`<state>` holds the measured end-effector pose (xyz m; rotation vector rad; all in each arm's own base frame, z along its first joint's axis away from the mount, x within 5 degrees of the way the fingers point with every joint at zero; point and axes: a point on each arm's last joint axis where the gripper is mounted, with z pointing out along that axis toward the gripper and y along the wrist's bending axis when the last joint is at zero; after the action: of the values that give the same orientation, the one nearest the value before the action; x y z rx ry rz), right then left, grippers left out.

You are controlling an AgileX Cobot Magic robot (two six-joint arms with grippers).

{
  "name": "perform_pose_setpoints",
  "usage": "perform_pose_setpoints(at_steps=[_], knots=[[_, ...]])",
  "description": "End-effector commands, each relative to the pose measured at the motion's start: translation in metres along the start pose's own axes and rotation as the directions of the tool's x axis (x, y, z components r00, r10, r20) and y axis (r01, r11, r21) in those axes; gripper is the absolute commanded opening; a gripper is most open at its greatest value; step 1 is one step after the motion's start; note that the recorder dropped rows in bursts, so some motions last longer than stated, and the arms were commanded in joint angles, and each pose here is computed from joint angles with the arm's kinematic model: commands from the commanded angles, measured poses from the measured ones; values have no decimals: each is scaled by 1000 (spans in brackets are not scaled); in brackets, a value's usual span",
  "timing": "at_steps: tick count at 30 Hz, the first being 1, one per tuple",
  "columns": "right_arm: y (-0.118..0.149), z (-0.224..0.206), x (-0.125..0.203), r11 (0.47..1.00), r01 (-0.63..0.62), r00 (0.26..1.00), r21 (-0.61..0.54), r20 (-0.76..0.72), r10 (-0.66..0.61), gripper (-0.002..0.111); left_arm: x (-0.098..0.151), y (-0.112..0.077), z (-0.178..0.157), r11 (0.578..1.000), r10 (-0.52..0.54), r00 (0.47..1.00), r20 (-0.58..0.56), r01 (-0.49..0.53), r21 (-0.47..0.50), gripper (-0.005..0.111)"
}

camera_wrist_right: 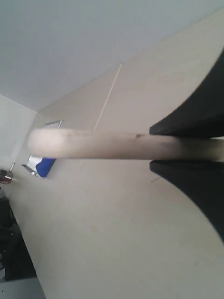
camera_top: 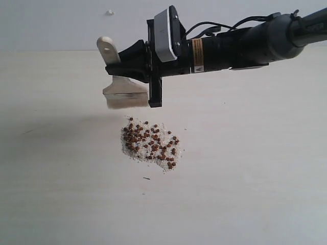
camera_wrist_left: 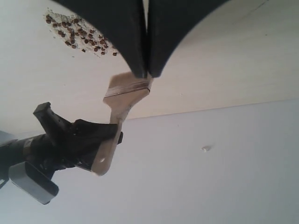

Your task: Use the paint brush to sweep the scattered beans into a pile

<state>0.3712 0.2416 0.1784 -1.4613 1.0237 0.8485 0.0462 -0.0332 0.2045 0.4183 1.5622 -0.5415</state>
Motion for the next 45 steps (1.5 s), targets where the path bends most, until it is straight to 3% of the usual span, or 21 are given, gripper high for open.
perform_pose_setpoints(at_steps=[1, 6, 23, 36, 45], knots=[[-10, 3, 1, 999, 21, 1000, -43, 6, -21, 0, 1, 0, 0, 1000, -2, 1000, 5, 2, -1, 0], [-10, 3, 6, 995, 54, 998, -85, -25, -57, 0, 1, 0, 0, 1000, -2, 1000, 5, 2, -1, 0], [-9, -1, 44, 999, -3, 1000, -39, -29, 2, 0, 1, 0, 0, 1000, -2, 1000, 5, 2, -1, 0], [6, -3, 48, 969, -168, 983, -182, -105, 150, 0, 1, 0, 0, 1000, -2, 1000, 5, 2, -1, 0], [4, -5, 40, 969, -152, 985, -195, -114, 131, 0, 1, 0, 0, 1000, -2, 1000, 5, 2, -1, 0]])
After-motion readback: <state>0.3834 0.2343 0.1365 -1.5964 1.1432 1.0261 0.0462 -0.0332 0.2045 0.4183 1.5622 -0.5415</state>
